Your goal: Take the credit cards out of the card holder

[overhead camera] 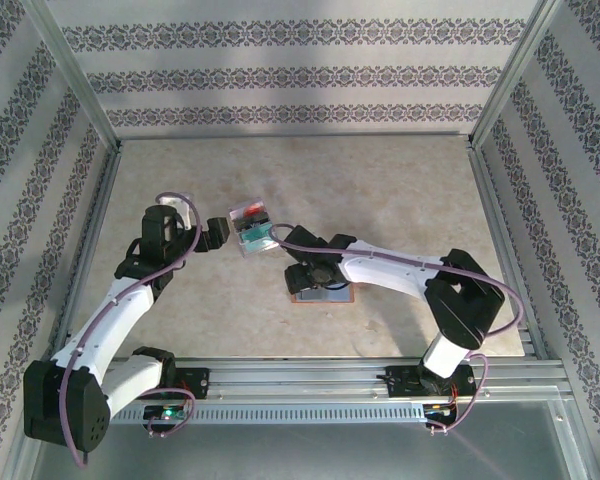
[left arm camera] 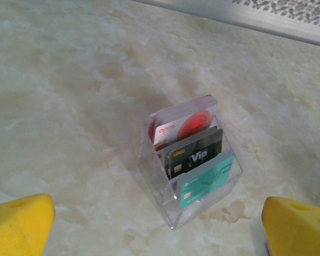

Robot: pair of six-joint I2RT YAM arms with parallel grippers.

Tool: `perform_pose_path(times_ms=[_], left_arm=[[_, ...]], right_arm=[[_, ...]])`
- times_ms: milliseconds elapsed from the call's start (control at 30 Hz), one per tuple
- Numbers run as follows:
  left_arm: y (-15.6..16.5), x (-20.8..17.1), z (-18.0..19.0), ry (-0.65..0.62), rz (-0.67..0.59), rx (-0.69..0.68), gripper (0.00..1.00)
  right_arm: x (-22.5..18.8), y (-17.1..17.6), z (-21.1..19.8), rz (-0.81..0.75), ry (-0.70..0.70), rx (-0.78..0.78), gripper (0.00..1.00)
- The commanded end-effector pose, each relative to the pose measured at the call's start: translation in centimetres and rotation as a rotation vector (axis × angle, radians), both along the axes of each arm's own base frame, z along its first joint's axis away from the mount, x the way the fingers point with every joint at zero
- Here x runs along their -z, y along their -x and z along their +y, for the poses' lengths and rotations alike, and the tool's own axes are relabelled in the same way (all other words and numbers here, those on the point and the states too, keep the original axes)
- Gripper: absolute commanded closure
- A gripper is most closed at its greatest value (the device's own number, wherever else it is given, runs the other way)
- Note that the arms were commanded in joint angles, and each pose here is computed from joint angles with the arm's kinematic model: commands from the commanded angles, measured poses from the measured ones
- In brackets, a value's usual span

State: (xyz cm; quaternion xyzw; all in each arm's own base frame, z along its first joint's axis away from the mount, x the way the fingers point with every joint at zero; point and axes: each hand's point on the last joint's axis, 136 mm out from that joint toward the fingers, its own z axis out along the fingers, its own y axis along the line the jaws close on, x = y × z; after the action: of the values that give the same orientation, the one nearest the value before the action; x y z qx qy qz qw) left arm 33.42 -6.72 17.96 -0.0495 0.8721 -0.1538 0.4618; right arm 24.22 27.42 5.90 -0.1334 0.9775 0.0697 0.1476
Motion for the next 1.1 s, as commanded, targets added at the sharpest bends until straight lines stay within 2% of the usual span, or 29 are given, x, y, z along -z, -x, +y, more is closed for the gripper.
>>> perform_pose_path(times_ms=[0, 67, 767, 1067], left_arm=[[-0.4, -0.3, 1.1, 0.018, -0.031, -0.079, 0.01], [-0.4, 0.0, 1.1, 0.019, -0.023, -0.08, 0.01], [-0.7, 0.9, 0.9, 0.018, 0.009, -0.069, 0.01], [-0.7, 0.7, 0.9, 0.019, 0.008, -0.068, 0.01]], right_arm=[[0.5, 0.3, 0.1, 0.022, 0.041, 0.002, 0.23], [1.0, 0.5, 0.0, 0.034, 0.054, 0.007, 0.37], [4.5, 1.2, -0.8, 0.106, 0.134, 0.017, 0.38], [4.4, 1.1, -1.1, 0.096, 0.145, 0.021, 0.59]])
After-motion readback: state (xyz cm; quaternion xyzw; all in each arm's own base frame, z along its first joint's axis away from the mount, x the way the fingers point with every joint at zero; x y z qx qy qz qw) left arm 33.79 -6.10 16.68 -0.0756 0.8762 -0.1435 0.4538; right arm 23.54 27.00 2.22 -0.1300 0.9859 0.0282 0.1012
